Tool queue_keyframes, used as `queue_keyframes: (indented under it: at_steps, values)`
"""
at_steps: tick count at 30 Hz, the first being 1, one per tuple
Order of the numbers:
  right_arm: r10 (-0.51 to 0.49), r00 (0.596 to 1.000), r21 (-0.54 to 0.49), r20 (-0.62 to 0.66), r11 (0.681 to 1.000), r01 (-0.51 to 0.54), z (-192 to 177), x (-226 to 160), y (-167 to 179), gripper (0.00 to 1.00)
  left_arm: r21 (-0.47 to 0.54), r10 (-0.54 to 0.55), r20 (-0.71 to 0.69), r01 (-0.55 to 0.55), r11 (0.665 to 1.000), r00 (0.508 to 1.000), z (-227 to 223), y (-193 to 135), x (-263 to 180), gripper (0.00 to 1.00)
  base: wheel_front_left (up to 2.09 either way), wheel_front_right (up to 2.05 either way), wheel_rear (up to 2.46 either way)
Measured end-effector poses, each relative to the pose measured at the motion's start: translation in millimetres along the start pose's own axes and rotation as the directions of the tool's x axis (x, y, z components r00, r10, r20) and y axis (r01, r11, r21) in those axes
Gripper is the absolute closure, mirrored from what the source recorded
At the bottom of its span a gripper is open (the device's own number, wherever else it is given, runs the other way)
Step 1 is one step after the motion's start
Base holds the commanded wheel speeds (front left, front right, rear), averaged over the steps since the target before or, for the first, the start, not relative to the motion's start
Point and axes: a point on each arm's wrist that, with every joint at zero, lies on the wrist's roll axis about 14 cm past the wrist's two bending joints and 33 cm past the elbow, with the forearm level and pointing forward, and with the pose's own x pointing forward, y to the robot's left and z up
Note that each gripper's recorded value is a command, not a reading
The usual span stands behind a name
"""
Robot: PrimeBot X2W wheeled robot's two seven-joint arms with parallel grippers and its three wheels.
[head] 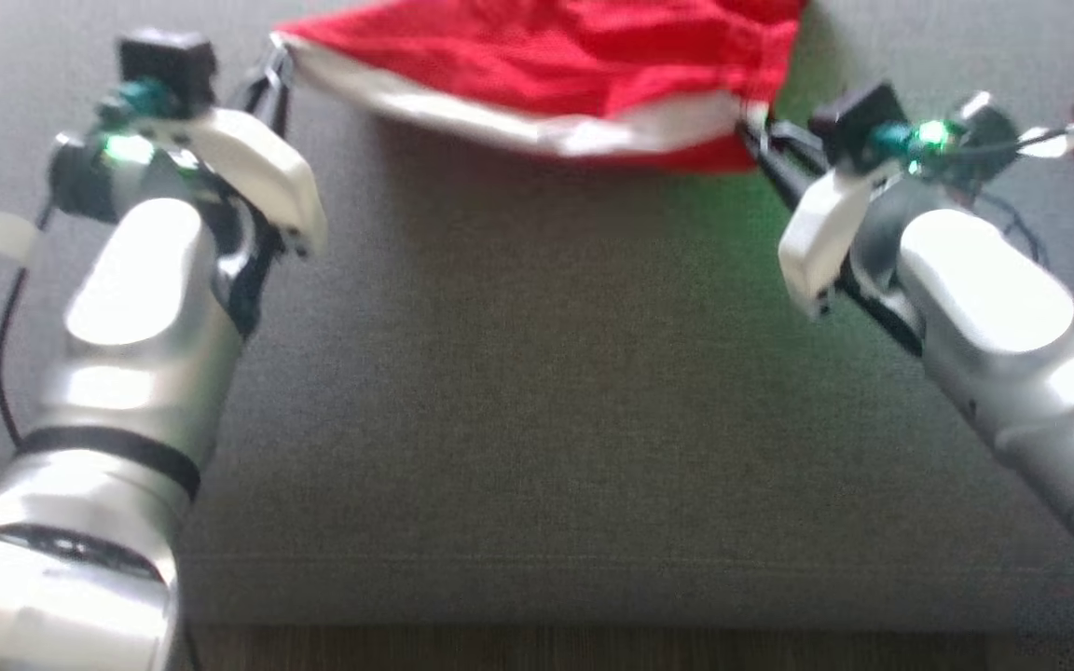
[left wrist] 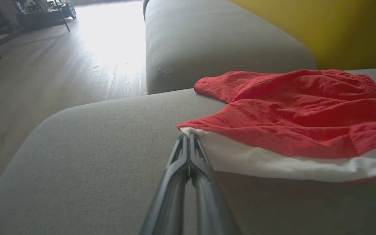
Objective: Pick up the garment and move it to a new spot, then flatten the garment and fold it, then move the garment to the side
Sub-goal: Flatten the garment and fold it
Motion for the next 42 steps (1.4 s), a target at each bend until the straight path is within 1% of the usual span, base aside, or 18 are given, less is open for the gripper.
queue_keyframes:
  at_steps: [5,10,12,16,20,26,33,36,42]
  values:
    - [0.040,0.995,0.025,-0.094,0.999,-0.038,-14,-24,19,1.00,0.045,-0.065,-0.040,0.067,0.997,0.997,-10,-20,-25,1.00,0.00,0.00,0.00]
    - [0.090,0.983,0.049,-0.159,0.995,-0.083,-20,-44,39,1.00,0.084,-0.079,-0.096,0.087,0.993,0.992,-27,-15,-50,1.00,0.00,0.00,0.00]
    - [0.095,0.980,0.052,-0.174,0.995,-0.087,-20,-51,41,1.00,0.100,-0.091,-0.120,0.104,0.990,0.989,-33,-16,-59,1.00,0.00,0.00,0.00]
    - [0.076,0.979,0.055,-0.190,0.996,-0.067,-17,-65,33,1.00,0.143,-0.111,-0.163,0.135,0.980,0.980,-45,-13,-78,1.00,0.00,0.00,0.00]
    - [0.083,0.974,0.077,-0.210,0.995,-0.068,-24,-74,38,1.00,0.148,-0.146,-0.194,0.176,0.973,0.970,-56,-19,-91,1.00,0.00,0.00,0.00]
    - [0.106,0.967,0.116,-0.233,0.990,-0.081,-33,-86,47,1.00,0.139,-0.165,-0.190,0.193,0.971,0.968,-56,-18,-102,1.00,0.00,0.00,0.00]
    - [0.132,0.953,0.119,-0.271,0.988,-0.103,-38,-103,55,1.00,0.135,-0.203,-0.227,0.237,0.962,0.952,-70,-25,-122,1.00,0.00,0.00,0.00]
    - [0.159,0.941,0.145,-0.300,0.982,-0.120,-44,-118,67,1.00,0.130,-0.223,-0.240,0.259,0.957,0.945,-76,-28,-139,1.00,0.00,0.00,0.00]
    - [0.187,0.920,0.175,-0.344,0.976,-0.133,-53,-140,80,1.00,0.110,-0.236,-0.227,0.265,0.958,0.945,-79,-37,-161,1.00,0.00,0.00,0.00]
